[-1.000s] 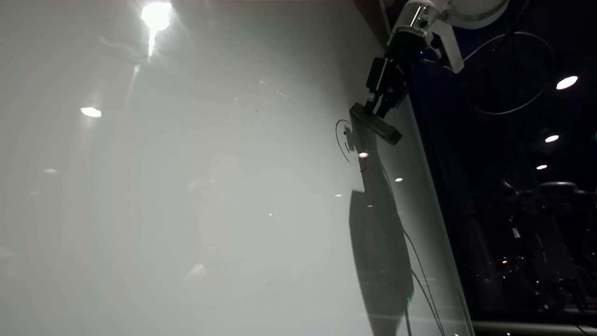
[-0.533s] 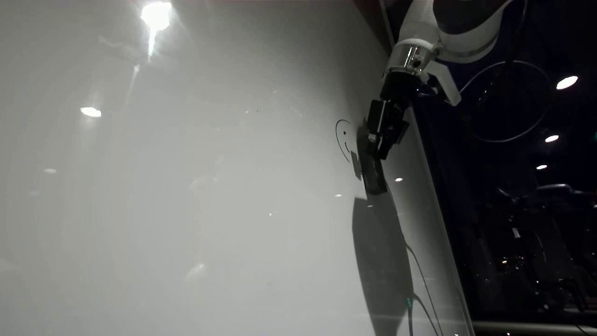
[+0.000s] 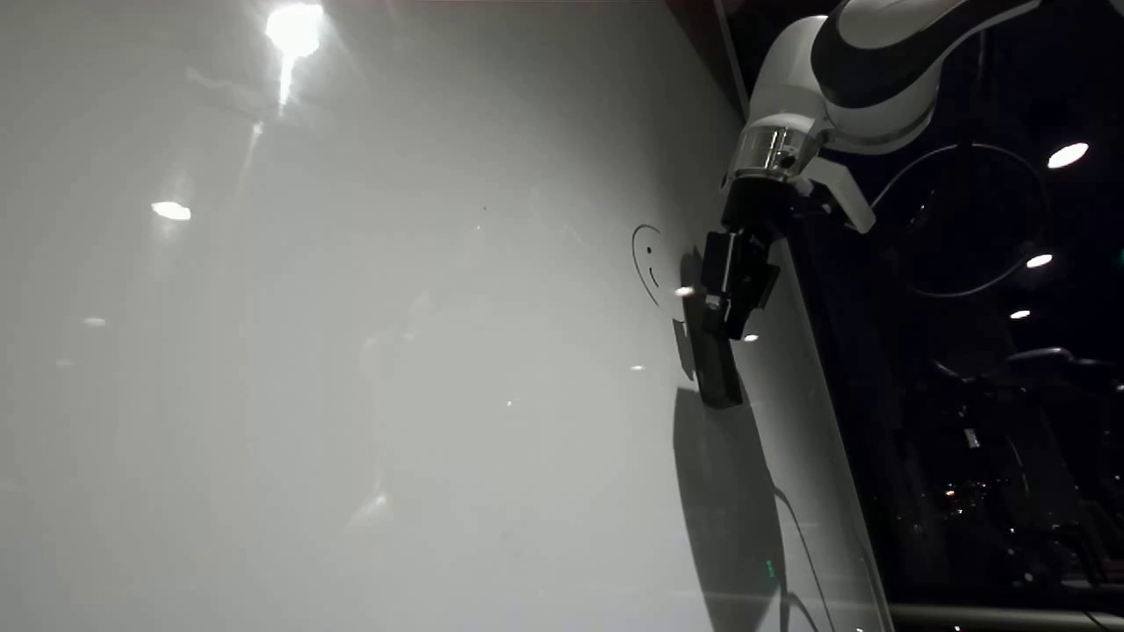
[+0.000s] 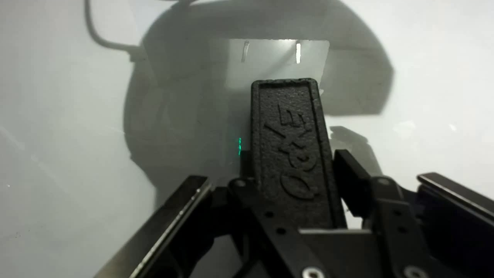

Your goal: Rub the white board

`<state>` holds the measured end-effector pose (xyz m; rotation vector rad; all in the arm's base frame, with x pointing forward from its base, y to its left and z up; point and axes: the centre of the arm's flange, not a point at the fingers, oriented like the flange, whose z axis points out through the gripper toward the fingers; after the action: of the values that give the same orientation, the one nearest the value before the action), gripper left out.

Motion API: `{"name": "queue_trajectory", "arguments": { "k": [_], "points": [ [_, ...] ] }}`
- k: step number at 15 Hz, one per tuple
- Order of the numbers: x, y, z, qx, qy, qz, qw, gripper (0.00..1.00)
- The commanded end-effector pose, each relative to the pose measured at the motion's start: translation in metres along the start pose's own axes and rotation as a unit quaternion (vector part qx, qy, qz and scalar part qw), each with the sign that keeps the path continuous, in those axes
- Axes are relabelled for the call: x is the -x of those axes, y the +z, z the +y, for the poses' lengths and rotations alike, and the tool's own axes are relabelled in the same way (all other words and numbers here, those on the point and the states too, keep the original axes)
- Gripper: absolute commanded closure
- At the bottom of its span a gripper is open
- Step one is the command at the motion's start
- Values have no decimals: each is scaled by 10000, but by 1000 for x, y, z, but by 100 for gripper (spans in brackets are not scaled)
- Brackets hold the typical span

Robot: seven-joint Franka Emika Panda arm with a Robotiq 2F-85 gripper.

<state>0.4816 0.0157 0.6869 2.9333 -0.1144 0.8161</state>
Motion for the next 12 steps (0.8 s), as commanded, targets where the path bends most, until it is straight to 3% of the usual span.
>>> {"name": "queue_trajectory", "arguments": {
  "k": [1, 7, 12],
  "points": [
    [-11, -2, -19, -251, 37, 165, 9995, 71],
    [-17, -56, -79, -594, -136, 447, 9971, 71],
    [-21, -80, -103, -726, -259, 692, 9946, 71]
  ]
}}
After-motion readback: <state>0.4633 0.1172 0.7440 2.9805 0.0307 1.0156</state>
